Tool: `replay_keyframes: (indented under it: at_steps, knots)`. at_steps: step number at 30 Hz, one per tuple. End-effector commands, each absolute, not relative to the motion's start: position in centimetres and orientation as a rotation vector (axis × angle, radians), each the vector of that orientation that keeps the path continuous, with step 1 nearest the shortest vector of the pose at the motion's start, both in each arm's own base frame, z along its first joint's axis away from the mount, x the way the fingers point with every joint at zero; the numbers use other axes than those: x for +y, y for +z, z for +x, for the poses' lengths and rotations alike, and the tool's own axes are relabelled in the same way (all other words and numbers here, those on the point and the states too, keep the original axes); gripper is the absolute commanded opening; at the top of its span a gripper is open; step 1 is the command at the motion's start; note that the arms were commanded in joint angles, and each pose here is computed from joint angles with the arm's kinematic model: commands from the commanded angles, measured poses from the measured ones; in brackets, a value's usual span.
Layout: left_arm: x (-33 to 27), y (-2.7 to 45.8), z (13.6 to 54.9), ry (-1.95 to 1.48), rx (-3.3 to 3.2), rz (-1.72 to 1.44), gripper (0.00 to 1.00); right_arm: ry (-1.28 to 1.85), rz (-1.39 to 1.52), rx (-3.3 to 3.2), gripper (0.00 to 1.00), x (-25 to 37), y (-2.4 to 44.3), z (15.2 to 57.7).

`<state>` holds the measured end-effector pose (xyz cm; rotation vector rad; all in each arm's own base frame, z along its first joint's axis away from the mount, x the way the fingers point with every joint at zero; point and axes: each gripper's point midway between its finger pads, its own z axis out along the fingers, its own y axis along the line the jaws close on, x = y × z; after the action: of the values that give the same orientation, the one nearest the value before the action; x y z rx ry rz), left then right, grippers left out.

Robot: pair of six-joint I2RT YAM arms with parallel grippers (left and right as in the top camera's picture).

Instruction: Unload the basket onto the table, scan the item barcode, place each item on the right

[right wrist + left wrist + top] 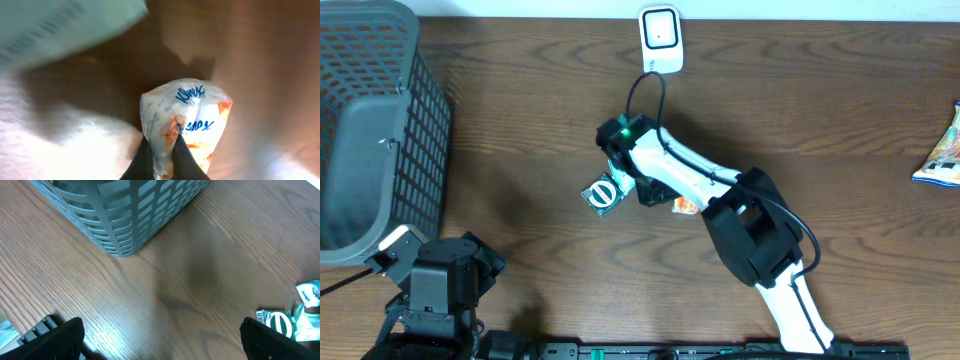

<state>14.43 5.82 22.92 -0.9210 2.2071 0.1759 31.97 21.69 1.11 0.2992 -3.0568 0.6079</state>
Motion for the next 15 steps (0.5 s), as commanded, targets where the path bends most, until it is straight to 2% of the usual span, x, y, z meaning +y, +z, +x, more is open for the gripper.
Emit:
replay_keyframes:
  at_steps: [1, 15]
  knots:
    - [6.2, 23.0, 14.3, 0.192, 2.189, -0.946, 0.98, 0.383, 0.277, -3.021, 0.01, 22.1, 1.9, 32.0]
    - [6.2, 23.0, 14.3, 0.192, 2.189, -0.946, 0.98, -0.785, 0.416, -2.96, 0.01, 22.3, 14.5, 34.2]
